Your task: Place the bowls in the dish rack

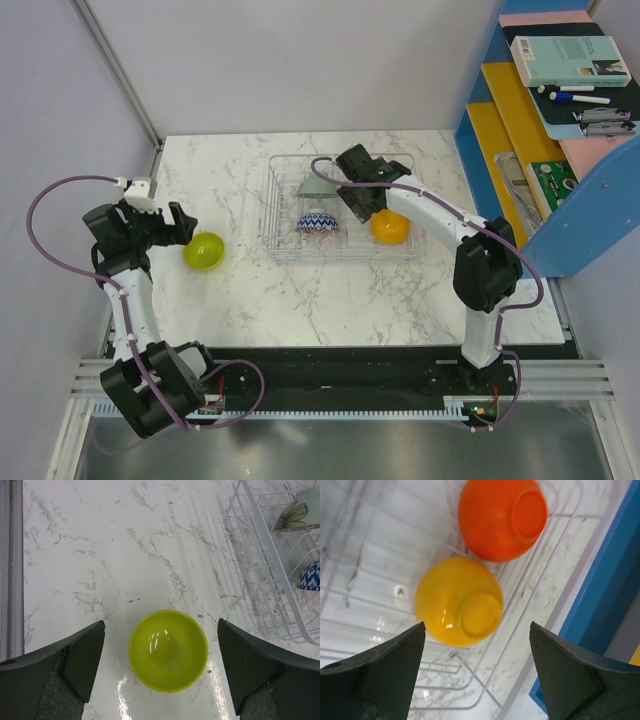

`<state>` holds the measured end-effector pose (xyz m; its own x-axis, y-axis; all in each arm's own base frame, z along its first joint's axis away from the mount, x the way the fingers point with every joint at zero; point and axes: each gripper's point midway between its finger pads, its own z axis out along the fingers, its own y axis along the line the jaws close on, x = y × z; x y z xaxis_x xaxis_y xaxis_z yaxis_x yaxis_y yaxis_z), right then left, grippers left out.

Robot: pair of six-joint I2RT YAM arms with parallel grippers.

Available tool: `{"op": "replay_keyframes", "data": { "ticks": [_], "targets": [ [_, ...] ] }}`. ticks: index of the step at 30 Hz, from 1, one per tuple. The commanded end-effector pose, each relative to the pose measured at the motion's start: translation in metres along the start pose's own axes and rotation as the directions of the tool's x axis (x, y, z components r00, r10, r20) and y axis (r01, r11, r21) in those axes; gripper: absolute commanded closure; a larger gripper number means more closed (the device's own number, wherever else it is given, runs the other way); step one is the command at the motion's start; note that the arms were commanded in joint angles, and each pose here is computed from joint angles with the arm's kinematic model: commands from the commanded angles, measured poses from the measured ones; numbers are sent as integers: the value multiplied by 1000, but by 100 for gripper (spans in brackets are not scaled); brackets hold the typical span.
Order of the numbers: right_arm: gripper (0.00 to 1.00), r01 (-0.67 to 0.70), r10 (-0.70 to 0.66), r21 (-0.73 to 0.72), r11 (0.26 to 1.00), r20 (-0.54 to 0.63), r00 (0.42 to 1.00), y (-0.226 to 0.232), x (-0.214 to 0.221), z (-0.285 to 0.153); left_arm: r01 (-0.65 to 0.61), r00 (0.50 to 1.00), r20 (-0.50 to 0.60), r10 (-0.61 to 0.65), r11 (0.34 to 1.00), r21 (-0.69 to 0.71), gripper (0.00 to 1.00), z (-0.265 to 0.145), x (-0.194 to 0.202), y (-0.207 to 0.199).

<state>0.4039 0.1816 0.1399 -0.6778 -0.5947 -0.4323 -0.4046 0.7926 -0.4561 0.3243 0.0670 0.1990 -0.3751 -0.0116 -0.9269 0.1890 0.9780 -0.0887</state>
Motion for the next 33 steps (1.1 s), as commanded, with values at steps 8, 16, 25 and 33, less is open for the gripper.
{"op": "replay_keyframes", "data": {
  "ticks": [8,16,25,33],
  "targets": [
    [8,-103,95,190,976,49,994,-47,-26,59,-28,998,57,28,1000,-9,0,-6,-11,-1],
    [8,-75,80,237,969,-11,997,-54,-5,72,-39,998,57,40,999,-14,0,-6,-8,0],
    [8,-20,42,221,975,-96,994,-56,28,50,-39,998,58,40,999,-11,0,-6,-8,-1],
    [9,40,-12,213,976,-131,991,-45,52,40,-40,997,58,41,999,-19,0,-7,-9,0]
  ]
}}
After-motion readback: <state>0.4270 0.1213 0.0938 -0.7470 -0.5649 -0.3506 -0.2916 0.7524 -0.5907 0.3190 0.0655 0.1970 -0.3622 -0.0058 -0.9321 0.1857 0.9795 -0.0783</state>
